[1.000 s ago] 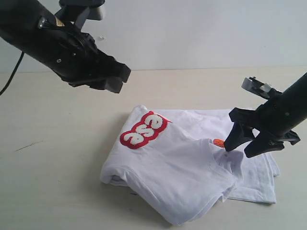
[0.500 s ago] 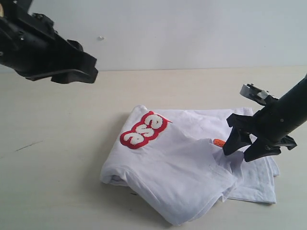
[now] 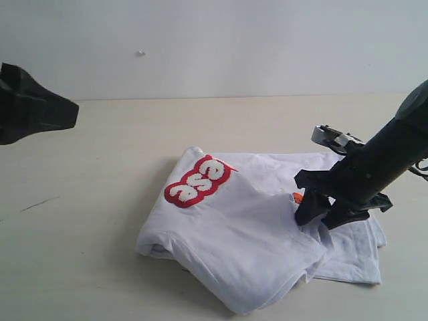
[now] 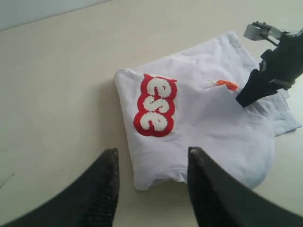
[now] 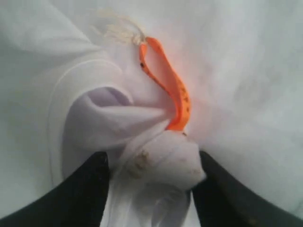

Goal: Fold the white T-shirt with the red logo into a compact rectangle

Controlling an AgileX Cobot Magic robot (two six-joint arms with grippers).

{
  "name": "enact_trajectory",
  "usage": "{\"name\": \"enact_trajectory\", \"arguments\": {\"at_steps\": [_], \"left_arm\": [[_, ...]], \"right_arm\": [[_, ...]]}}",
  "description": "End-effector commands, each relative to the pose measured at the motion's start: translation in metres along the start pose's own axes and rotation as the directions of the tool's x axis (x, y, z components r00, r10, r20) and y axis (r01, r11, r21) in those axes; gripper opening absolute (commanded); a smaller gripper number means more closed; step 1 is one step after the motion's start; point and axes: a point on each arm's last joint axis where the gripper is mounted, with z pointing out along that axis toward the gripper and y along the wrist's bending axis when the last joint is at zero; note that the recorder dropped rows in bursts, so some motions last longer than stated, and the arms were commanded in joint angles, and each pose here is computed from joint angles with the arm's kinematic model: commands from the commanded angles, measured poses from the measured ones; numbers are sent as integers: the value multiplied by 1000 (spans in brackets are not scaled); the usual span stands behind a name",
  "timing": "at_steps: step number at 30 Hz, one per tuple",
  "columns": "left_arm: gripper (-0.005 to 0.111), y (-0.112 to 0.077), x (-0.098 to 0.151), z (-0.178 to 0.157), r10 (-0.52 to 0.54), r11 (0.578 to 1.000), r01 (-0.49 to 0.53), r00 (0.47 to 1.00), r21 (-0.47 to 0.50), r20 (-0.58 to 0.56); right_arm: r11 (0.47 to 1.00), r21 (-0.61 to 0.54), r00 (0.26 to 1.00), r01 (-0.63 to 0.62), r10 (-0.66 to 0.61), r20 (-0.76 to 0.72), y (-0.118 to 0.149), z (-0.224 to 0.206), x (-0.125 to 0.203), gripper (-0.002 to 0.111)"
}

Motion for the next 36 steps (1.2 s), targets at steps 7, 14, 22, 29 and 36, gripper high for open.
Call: {"name": "enact_trajectory", "arguments": {"at_steps": [7, 14, 22, 29, 36], "left_arm": [[46, -1, 1, -23, -13, 1000, 12, 994, 10, 111], [46, -1, 1, -23, -27, 1000, 26, 994, 11, 109], [46, -1, 1, -23, -27, 1000, 26, 994, 11, 109], [46, -2, 2, -23, -38, 999, 36, 995, 19, 96], [46, -2, 3, -23, -41, 999, 39, 995, 22, 89]], "right_arm": [[992, 10, 989, 127, -127, 70, 15, -25, -13, 0], [943, 260, 921, 206, -277, 275, 47, -123, -26, 0], [838, 525, 939, 149, -287, 190, 34, -155, -18, 0], [647, 761, 915, -47, -278, 294, -2, -153, -44, 14], [641, 767, 940, -9, -257, 226, -16, -126, -52, 51]]}}
